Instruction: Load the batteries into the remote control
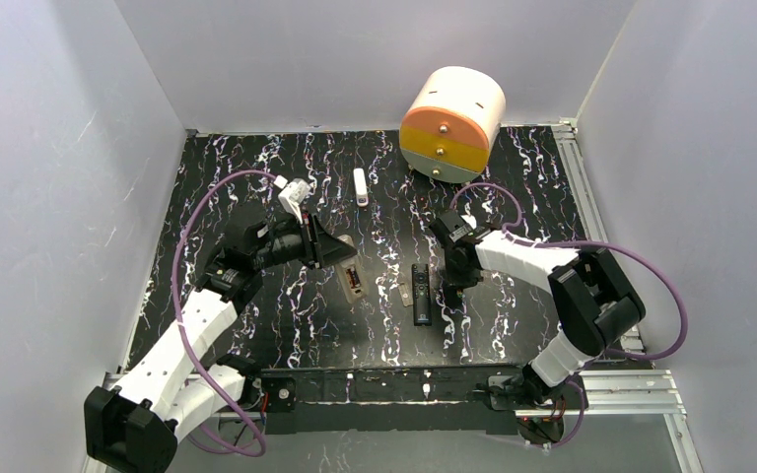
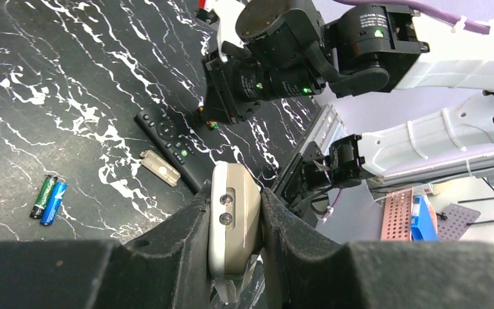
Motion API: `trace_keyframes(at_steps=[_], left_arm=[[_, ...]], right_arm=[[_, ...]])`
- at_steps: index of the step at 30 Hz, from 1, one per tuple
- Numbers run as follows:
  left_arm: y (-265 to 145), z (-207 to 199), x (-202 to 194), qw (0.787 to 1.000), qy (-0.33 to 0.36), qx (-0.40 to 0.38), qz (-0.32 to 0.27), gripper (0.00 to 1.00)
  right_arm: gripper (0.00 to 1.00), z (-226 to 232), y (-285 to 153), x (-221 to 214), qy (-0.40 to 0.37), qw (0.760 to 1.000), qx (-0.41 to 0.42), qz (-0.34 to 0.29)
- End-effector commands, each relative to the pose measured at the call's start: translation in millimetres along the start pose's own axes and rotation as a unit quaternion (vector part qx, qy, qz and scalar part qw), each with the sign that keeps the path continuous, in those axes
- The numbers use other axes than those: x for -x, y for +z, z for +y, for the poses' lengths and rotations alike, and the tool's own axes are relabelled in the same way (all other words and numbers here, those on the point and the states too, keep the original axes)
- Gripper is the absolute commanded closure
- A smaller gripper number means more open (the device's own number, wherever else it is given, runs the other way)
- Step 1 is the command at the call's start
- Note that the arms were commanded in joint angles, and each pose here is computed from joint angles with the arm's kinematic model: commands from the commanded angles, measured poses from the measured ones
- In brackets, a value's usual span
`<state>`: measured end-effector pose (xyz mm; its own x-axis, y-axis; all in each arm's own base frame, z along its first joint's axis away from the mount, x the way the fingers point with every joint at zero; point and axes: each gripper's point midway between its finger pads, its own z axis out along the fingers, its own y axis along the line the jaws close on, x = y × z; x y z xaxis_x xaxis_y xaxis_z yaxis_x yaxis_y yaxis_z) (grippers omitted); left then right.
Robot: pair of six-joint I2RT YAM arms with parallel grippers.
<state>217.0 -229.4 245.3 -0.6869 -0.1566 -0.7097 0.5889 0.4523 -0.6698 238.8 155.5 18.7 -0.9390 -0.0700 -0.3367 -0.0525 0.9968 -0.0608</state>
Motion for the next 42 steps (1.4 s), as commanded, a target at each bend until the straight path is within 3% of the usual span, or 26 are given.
trace_keyframes(at_steps=[1, 6, 19, 28, 34, 42], left_arm=[[1, 11, -5, 1.000, -0.015, 0.023, -0.006, 1.00], [-2, 17, -12, 0.999, -0.018, 0.038, -0.008, 1.00], [-3, 18, -19, 0.999, -0.024, 0.034, -0.007, 1.00], [-1, 23, -22, 0.999, -0.033, 0.041, -0.003, 1.00], [-1, 25, -23, 0.998, -0.036, 0.046, -0.002, 1.00], [2, 33, -30, 0.998, -0.046, 0.053, 0.003, 1.00]], right_arm=[[0.74, -12, 10, -32, -0.021, 0.997, -0.030, 0.067], [0.71, -18, 15, -38, -0.031, 0.996, -0.044, 0.078], [0.49, -11, 13, -38, -0.016, 0.998, -0.019, 0.066], [0.44, -8, 8, -29, -0.016, 0.997, -0.025, 0.067], [0.46, -3, 11, -29, -0.028, 0.998, -0.003, 0.060], [0.54, -2, 16, -55, -0.015, 0.995, 0.016, 0.094]])
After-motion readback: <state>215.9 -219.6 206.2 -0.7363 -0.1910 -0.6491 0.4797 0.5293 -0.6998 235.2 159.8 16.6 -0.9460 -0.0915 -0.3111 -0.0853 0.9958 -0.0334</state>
